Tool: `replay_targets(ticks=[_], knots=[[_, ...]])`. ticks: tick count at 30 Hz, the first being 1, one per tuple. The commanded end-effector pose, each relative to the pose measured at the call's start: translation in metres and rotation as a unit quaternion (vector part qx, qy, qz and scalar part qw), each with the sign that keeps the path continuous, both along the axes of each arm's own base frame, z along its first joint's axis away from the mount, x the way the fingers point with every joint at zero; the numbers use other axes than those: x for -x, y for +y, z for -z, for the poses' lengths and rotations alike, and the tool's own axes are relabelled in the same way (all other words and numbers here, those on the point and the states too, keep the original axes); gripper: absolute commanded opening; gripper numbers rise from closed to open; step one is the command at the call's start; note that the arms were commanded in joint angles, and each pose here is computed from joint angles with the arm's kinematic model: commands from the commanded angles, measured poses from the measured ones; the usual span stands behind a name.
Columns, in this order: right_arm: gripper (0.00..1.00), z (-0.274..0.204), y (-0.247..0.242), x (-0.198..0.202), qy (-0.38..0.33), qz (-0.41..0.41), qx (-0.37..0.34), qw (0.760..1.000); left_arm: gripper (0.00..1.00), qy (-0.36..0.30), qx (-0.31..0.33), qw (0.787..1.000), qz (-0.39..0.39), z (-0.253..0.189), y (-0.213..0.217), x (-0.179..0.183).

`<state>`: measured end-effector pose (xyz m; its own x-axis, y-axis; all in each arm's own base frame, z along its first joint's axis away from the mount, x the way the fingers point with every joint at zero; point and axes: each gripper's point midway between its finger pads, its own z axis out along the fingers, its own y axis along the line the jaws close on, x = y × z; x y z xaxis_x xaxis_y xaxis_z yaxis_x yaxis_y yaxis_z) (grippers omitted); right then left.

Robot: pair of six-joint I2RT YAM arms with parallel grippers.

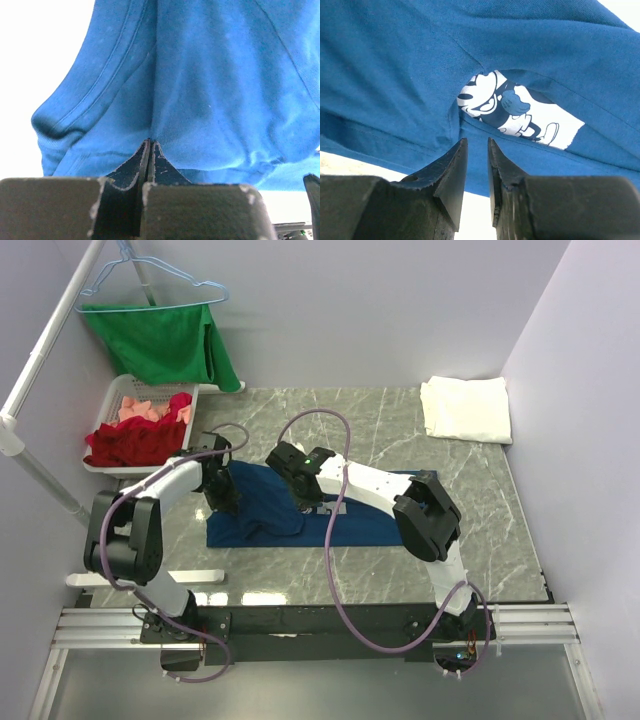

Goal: Fold and stack the t-shirts
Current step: Fold the tshirt

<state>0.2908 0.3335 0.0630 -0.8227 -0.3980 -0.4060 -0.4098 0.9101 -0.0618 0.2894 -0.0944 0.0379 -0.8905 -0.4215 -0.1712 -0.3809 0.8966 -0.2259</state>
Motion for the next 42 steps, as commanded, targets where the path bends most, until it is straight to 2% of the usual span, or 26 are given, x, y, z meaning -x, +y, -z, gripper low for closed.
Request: replay_targets(ticks=[1, 7, 8, 10, 11, 16, 21, 27, 32, 42], knots=[[0.3, -0.011, 0.0, -0.004, -0.015, 0.004, -0.011, 1.0, 0.01, -0.036, -0.023, 0.999, -0.011, -0.03, 0.009, -0.007], [0.3, -0.011, 0.002, -0.002, -0.011, 0.001, -0.017, 1.0, 0.01, -0.022, -0.019, 1.0, -0.009, -0.026, 0.007, 0.001], [0.3, -0.01, 0.002, -0.001, -0.009, 0.0, -0.015, 1.0, 0.1, -0.018, -0.019, 1.0, -0.008, -0.024, 0.007, 0.002], [0.3, -0.011, 0.001, -0.001, -0.008, 0.001, -0.015, 1.0, 0.19, -0.012, -0.017, 1.0, -0.009, -0.021, 0.006, 0.005], [0.3, -0.01, 0.001, 0.0, -0.007, 0.001, -0.014, 1.0, 0.27, -0.012, -0.016, 1.0, -0.009, -0.022, 0.006, 0.006], [0.3, -0.016, -0.001, 0.0, -0.011, 0.002, -0.017, 1.0, 0.37, -0.041, -0.014, 0.999, -0.007, -0.046, 0.006, 0.006], [0.3, -0.017, -0.002, 0.001, -0.014, 0.004, -0.017, 1.0, 0.37, -0.065, 0.029, 0.997, 0.029, -0.061, -0.015, 0.003], [0.3, -0.026, -0.008, -0.004, -0.028, 0.026, -0.021, 0.999, 0.32, -0.067, 0.045, 0.996, 0.046, -0.052, -0.038, -0.009], [0.3, -0.031, -0.031, -0.014, -0.032, 0.07, -0.023, 0.997, 0.27, -0.066, 0.055, 0.995, 0.055, -0.037, -0.055, -0.02], [0.3, -0.028, -0.083, -0.028, -0.022, 0.151, -0.026, 0.988, 0.22, -0.024, 0.046, 0.994, 0.094, -0.012, -0.074, 0.008]])
